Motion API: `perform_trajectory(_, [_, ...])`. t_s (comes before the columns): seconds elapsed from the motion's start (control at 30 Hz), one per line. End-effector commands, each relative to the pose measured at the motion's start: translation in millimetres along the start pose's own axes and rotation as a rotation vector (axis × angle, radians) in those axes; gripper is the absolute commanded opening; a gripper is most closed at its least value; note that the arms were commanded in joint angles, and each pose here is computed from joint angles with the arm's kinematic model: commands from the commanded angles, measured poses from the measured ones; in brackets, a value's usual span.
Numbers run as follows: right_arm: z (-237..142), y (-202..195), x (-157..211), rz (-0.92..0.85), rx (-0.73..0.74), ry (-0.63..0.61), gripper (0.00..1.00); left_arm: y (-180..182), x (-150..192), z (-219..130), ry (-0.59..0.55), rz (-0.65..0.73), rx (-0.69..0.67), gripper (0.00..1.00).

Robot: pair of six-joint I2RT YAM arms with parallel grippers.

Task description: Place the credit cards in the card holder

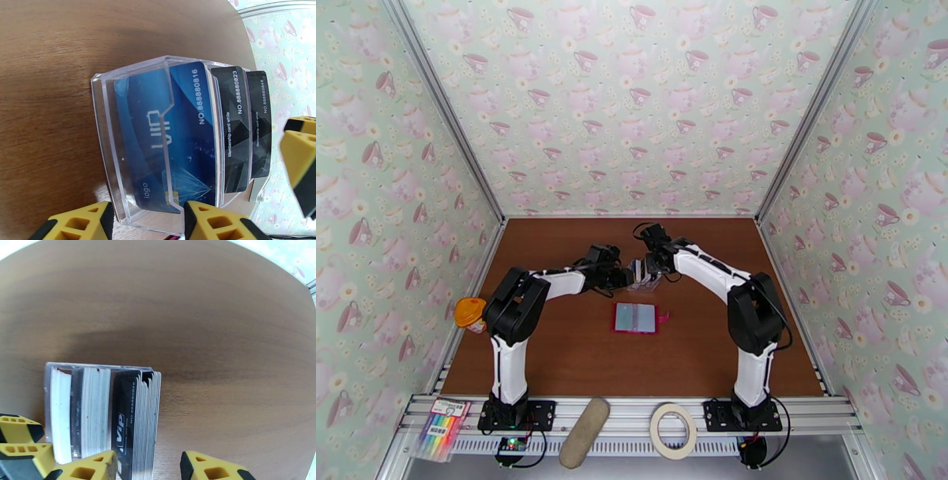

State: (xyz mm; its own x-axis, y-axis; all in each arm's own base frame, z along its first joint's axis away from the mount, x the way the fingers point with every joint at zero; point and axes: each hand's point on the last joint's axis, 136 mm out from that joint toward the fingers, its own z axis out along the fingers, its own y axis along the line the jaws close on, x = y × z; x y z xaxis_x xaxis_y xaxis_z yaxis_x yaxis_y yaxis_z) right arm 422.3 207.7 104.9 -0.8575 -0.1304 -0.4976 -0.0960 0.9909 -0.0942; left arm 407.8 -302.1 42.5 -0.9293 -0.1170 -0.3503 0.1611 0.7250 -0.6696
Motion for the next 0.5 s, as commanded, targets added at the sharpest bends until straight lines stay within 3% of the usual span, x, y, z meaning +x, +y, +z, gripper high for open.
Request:
perform_trajectory(0.0, [2, -3, -1, -0.014, 0.013, 0.006, 0.49, 16, 13, 11, 0.043, -0.018, -0.033, 0.51])
perform_trajectory(0.47, [15, -2, 23, -0.012, -0.005, 0.048, 0.49, 17, 13, 12, 0.047, -0.023, -0.028, 0.51])
